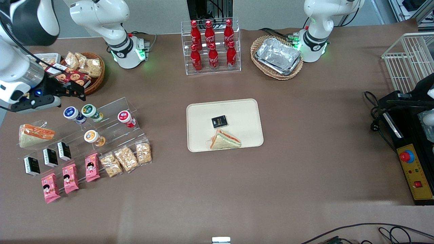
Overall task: Place green gum on tray
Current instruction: 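Move the right gripper over the gum bottles on the acrylic rack, then lower the right gripper onto the green-label gum bottle and close it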
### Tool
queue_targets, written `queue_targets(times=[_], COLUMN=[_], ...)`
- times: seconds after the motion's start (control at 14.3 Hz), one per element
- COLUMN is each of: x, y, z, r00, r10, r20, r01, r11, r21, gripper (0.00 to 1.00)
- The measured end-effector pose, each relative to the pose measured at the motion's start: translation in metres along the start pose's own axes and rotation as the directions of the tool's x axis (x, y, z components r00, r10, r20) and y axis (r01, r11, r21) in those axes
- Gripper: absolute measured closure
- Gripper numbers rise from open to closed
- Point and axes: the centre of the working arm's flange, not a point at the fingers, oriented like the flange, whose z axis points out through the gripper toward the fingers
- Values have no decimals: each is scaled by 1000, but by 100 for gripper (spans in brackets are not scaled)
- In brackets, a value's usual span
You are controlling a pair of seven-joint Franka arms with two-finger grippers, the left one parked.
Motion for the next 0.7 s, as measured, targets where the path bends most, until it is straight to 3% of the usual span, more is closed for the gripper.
queue_targets(times=[0.7], x=[-17], y=[8], z=[83], r00=[1000], r10=[-18], r20=[-26], r01=[18], r11=[1000], r21=[-25], gripper=[0])
